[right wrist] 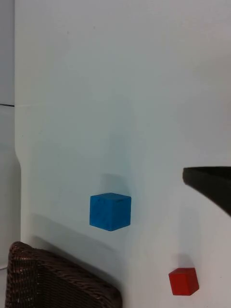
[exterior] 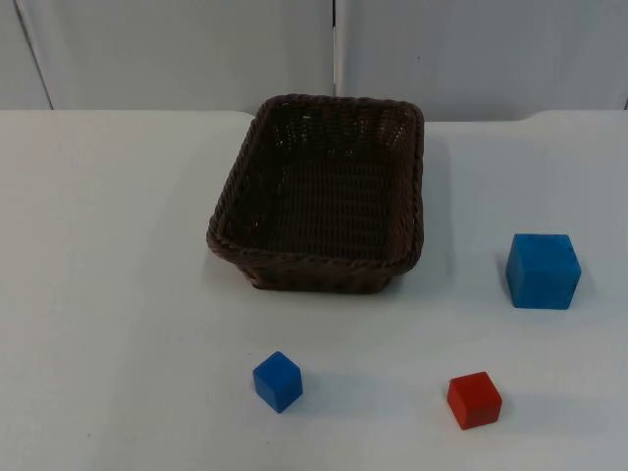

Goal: Pick up the basket with the left hand and place the largest block into the basket with the right hand.

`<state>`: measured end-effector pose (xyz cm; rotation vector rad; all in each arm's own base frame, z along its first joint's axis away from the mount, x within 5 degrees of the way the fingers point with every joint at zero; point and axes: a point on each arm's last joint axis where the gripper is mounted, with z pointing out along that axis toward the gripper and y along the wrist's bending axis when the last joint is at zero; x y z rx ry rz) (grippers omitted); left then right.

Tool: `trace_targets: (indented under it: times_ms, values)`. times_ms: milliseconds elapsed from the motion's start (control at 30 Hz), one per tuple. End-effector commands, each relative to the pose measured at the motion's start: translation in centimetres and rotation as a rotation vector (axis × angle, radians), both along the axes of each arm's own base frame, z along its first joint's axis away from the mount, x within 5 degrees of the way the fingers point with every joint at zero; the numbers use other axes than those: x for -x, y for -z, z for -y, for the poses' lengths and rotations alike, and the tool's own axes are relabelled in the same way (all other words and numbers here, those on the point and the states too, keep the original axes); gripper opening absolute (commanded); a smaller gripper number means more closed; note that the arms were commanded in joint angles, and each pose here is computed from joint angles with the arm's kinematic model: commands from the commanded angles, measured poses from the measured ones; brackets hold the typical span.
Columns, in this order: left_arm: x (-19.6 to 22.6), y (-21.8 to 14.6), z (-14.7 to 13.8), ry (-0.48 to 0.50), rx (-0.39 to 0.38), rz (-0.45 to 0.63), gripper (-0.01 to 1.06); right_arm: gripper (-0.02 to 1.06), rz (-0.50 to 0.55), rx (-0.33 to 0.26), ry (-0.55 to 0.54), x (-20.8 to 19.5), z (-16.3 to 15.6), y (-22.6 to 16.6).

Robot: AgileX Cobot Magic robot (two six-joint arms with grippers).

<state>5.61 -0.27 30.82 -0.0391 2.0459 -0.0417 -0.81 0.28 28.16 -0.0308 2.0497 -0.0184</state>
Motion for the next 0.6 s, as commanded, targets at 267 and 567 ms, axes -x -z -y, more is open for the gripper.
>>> trace_targets:
  times_ms: [267,567]
  values:
    - [-1.5,-0.5,0.2,0.026,0.023,0.028,1.05,1.05,0.005,0.005,0.006,0.0,0.0,0.1]
    - [-5.0,-2.0,0.5,0.053,0.059,-0.017,1.05,1.05,0.005,0.005,0.006,0.0,0.0,0.1]
